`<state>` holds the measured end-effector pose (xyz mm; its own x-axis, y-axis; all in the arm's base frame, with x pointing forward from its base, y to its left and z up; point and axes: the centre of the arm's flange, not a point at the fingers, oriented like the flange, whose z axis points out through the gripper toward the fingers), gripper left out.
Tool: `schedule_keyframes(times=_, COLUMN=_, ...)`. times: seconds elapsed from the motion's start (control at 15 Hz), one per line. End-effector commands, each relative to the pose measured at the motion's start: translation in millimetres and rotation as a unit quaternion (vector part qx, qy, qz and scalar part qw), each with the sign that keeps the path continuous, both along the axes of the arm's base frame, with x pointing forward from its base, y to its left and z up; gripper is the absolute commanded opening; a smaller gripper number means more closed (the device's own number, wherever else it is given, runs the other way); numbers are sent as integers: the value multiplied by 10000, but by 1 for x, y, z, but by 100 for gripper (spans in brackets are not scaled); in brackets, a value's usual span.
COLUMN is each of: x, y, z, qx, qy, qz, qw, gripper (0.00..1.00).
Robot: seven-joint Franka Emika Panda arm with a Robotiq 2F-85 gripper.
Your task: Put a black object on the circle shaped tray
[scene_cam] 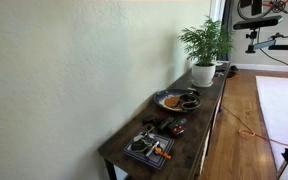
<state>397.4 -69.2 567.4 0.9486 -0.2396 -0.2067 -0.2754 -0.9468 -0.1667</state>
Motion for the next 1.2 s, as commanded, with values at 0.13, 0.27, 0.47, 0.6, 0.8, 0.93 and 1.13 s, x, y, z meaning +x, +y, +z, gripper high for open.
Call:
schedule_keyframes(times=0.13, x=0, y=0, z=0, qx=0, qy=0, qz=0, qw=10000, gripper=100)
schedule_keyframes(times=0.27, x=0, y=0, z=0, qx=0, qy=0, qz=0, qw=10000, gripper=100)
schedule_keyframes(times=0.47, x=0, y=0, z=0, qx=0, qy=0, qz=0, qw=10000, gripper=100)
schedule_keyframes(times=0.6, x=0, y=0, z=0, qx=0, qy=-1, qz=0, qw=10000, gripper=100)
schedule_keyframes(times=0.8, x=0, y=0, z=0, qx=0, qy=-1, qz=0, qw=10000, gripper=100)
schedule_keyframes(times=0.93, x=0, y=0, z=0, qx=0, qy=-1, qz=0, qw=10000, gripper=100)
schedule_keyframes(times=1.13, x=3, y=2, z=-5, qx=-79, qy=-20, qz=-36, qw=10000, gripper=100)
